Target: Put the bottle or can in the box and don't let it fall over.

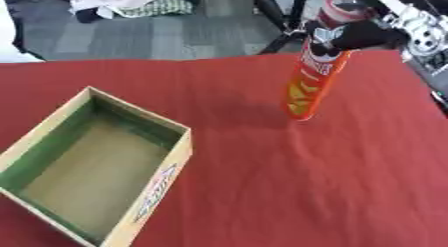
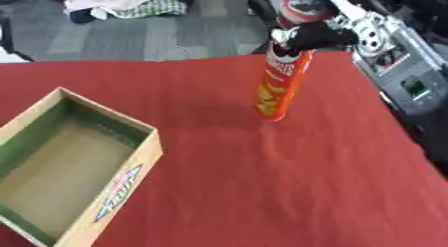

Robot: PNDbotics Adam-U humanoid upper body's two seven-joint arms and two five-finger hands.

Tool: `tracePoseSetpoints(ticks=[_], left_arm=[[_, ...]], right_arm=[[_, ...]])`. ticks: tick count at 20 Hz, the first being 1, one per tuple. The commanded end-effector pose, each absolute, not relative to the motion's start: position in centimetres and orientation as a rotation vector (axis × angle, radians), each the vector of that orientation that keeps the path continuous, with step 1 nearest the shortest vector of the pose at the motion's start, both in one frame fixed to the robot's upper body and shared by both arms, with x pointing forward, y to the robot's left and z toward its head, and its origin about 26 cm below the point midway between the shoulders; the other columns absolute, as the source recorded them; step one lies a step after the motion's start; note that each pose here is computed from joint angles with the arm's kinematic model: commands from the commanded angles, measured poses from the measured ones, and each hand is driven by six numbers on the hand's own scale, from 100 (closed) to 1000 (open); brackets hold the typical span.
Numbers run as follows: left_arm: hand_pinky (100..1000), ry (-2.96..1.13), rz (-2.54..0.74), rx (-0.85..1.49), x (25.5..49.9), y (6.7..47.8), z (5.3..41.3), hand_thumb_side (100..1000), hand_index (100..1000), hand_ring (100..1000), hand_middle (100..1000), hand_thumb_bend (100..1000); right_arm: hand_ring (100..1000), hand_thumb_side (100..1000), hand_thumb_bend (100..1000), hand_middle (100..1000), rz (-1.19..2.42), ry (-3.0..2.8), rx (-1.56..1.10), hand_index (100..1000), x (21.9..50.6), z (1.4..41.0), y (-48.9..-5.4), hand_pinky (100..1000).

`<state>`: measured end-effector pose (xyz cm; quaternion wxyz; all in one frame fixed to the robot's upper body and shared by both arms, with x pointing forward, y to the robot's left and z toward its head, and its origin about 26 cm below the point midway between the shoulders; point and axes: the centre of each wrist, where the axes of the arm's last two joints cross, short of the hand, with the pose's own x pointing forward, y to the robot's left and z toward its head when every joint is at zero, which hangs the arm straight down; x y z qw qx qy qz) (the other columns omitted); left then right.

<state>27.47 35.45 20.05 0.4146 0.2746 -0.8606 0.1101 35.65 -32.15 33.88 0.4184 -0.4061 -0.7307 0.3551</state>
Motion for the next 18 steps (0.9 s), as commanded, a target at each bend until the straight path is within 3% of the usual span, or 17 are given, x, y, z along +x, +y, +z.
tracePoseSetpoints(ticks=[1,9,18], left_arm=[[882,-2.190,0.266,0.719,27.2,35.8,21.0,432,696,821,825,536],[882,-2.188,0.252,0.730,27.1,35.9,21.0,431,697,821,824,538],[882,-2.192,0.219,0.716,27.3,35.7,21.3,429,698,821,823,540]], right_arm=[[368,100,100,151,0.894,-1.880,-1.062,171,34.4,36.4,-32.0,100],[371,100,100,150,0.963,-1.988,-0.983,171,33.2,39.7,-28.1,100],[370,100,100,151,1.067,-2.157,-0.754,169,33.1,42.8,-20.3,100]])
